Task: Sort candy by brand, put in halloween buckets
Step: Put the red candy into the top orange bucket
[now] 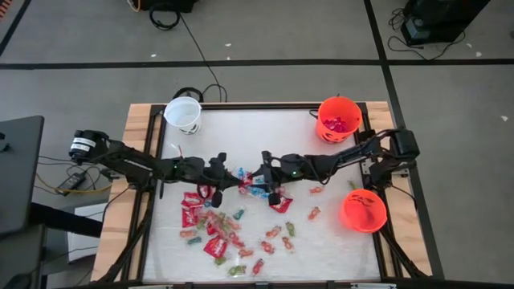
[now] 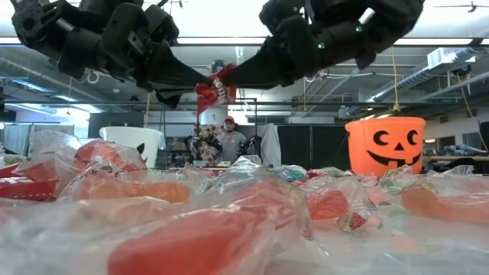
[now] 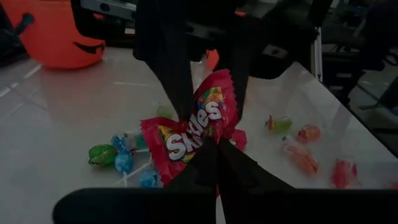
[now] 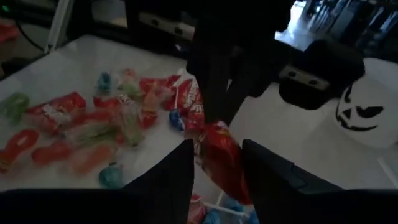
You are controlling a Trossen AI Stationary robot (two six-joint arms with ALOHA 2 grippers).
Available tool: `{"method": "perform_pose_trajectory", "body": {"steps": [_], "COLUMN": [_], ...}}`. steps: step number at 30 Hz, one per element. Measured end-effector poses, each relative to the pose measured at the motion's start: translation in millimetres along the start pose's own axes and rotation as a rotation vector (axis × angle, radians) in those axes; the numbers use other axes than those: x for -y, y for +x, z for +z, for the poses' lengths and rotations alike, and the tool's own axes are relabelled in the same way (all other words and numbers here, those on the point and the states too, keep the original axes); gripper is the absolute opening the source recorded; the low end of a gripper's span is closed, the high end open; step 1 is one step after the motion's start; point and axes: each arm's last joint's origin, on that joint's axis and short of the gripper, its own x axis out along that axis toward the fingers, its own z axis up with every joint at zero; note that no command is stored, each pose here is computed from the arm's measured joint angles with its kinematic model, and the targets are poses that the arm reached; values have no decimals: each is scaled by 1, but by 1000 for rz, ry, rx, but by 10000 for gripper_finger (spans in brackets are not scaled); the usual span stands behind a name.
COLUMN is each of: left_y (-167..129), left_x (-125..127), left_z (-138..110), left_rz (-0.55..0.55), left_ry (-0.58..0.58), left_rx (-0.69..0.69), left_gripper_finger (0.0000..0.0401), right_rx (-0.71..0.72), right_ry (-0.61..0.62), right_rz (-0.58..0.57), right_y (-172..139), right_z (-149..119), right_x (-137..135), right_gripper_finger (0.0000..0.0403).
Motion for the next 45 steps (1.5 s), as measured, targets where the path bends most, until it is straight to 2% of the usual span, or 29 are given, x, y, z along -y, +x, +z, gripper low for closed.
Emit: {"method": "perform_pose_trajectory", "body": {"steps": [2, 6, 7, 11, 15, 18, 21, 27, 34, 41, 45], "left_y": [0, 0, 0, 0, -3, -11, -23, -52, -77, -79, -81], "left_x": [0, 1, 2, 1, -5, -12, -18, -15, -4, 7, 12], "left_z": [0, 1, 1, 2, 1, 4, 8, 17, 11, 0, -3], "left_rz": [0, -5, -9, 13, 78, 139, 181, 202, 249, 274, 291], "left_ry": [-7, -9, -11, -7, 5, -63, -120, -123, -110, -127, -116], "left_rx": [2, 4, 10, 14, -11, -35, -76, -109, -218, -304, -321], "left_gripper_finger": [8, 13, 20, 65, 115, 138, 141, 136, 136, 136, 136], "right_rx": [-4, -8, -15, -58, -117, -149, -180, -301, -396, -514, -583], "right_ry": [7, 3, -1, 43, 83, 102, 135, 191, 362, 460, 554], "right_rz": [-1, -12, -12, -90, -300, -424, -522, -795, -1061, -1223, -1245], "right_y": [0, -6, -9, -19, -38, -57, -81, -132, -187, -219, -228], "right_z": [3, 9, 10, 16, 24, 33, 41, 42, 30, 14, 4], "right_x": [1, 2, 2, 5, 12, 17, 24, 39, 56, 74, 87], "right_gripper_finger": [120, 27, 17, 7, 5, 4, 3, 2, 2, 2, 13]}}
